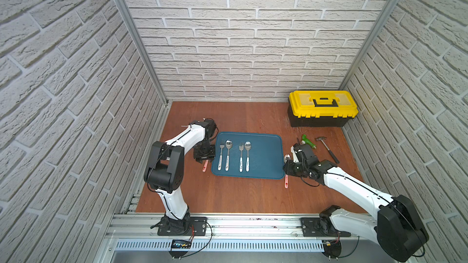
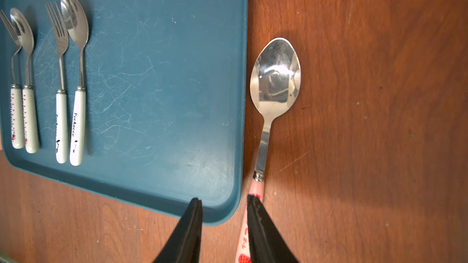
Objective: Set the spoon and fork side by side
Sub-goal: Pick up the fork at the center of the board.
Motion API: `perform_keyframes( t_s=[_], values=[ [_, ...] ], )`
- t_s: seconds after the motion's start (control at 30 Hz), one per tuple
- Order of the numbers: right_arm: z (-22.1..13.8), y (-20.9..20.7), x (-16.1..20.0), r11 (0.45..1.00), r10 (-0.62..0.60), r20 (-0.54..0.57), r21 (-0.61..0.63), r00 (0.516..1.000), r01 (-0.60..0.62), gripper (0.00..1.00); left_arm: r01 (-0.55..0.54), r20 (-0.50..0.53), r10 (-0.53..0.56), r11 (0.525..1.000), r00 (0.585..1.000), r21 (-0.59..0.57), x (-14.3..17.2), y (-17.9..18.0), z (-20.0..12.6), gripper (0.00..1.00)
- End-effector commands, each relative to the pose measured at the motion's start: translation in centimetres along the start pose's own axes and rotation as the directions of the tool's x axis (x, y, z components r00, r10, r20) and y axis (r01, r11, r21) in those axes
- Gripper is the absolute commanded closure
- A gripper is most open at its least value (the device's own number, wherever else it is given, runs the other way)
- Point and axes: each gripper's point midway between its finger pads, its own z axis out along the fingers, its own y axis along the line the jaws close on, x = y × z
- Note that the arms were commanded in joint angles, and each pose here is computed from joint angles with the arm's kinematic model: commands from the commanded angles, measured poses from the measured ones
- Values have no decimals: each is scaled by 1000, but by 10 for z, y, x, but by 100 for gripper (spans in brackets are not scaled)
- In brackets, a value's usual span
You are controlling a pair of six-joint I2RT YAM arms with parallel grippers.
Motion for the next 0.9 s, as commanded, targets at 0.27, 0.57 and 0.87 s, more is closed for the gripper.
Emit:
perform_keyframes(
  t_s=[0.27, 0.57, 0.87],
  values=[
    [-10, -6, 2, 1000, -6, 17, 9, 1000, 6, 65, -38, -71, 42, 997, 997, 62, -8, 13, 25, 55],
    [-8, -8, 4, 1000, -4, 12, 18, 1000, 4, 65, -76, -114, 79, 997, 990, 34, 6, 2, 39, 56],
    [-16, -7, 1, 1000, 1, 39, 12, 999, -2, 65, -31, -198, 16, 997, 980, -73, 31, 15, 51, 69]
  ],
)
